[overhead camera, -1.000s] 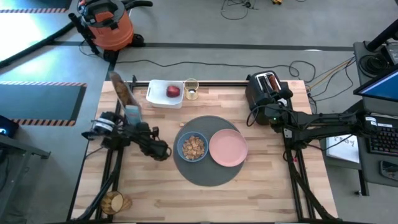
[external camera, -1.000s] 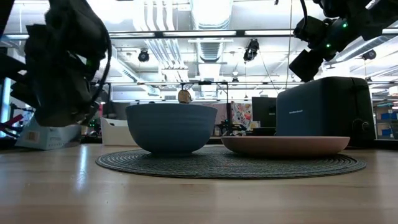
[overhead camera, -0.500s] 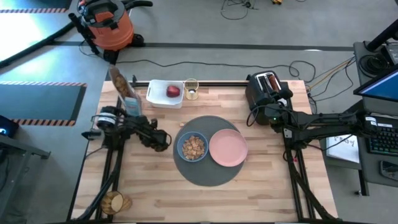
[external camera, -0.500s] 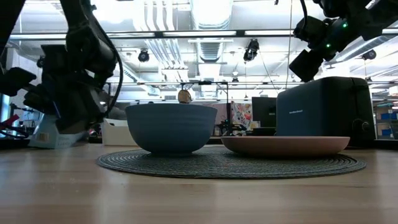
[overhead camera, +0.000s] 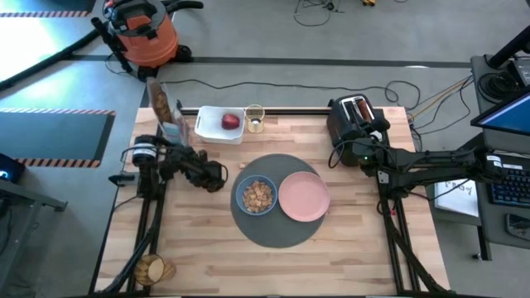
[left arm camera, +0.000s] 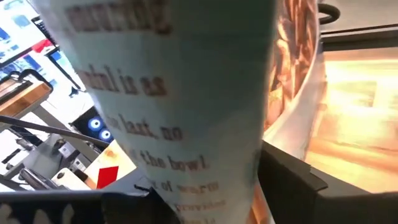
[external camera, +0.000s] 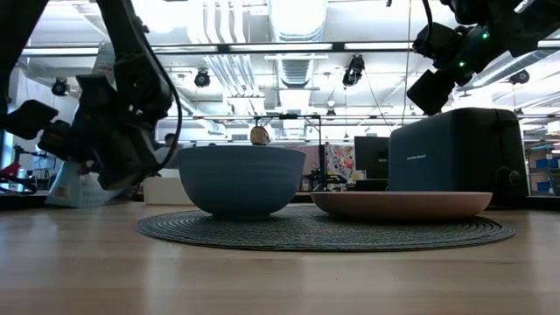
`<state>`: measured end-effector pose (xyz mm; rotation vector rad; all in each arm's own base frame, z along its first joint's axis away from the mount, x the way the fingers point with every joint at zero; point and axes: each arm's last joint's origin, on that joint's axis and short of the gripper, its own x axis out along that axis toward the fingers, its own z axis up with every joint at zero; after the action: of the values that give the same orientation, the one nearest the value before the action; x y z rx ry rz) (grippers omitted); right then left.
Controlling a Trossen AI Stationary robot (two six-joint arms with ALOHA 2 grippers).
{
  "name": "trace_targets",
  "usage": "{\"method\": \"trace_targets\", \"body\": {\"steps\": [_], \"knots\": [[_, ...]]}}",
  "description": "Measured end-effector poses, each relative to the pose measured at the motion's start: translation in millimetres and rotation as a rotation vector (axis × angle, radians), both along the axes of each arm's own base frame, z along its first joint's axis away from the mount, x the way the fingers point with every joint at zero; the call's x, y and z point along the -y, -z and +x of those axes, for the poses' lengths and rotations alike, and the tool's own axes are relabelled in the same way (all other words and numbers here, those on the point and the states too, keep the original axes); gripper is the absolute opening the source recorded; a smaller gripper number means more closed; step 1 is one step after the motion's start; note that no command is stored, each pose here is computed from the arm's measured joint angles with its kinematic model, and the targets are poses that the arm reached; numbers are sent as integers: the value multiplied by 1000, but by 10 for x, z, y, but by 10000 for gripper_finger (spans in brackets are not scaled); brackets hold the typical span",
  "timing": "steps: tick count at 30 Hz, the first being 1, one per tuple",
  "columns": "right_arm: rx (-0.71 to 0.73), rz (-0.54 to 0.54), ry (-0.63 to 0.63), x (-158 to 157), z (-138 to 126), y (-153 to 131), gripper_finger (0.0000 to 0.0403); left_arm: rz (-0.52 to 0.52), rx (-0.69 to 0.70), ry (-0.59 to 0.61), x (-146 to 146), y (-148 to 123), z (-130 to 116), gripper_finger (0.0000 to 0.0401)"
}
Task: Arrange a breakfast setting
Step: Pour the cereal from the blue cereal box into the blue bowl on the gray mat
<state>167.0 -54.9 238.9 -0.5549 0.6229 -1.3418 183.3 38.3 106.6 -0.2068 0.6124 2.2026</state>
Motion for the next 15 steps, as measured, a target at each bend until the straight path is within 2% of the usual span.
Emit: {"method": "trace_targets", "body": {"steps": [9, 15], "knots": [[0, 0, 0, 0, 0, 0, 93, 17, -28, 27, -115, -8, -10, 212], [0, 0, 0, 0, 0, 0, 93, -26, 20, 25, 74, -18, 85, 233]]}}
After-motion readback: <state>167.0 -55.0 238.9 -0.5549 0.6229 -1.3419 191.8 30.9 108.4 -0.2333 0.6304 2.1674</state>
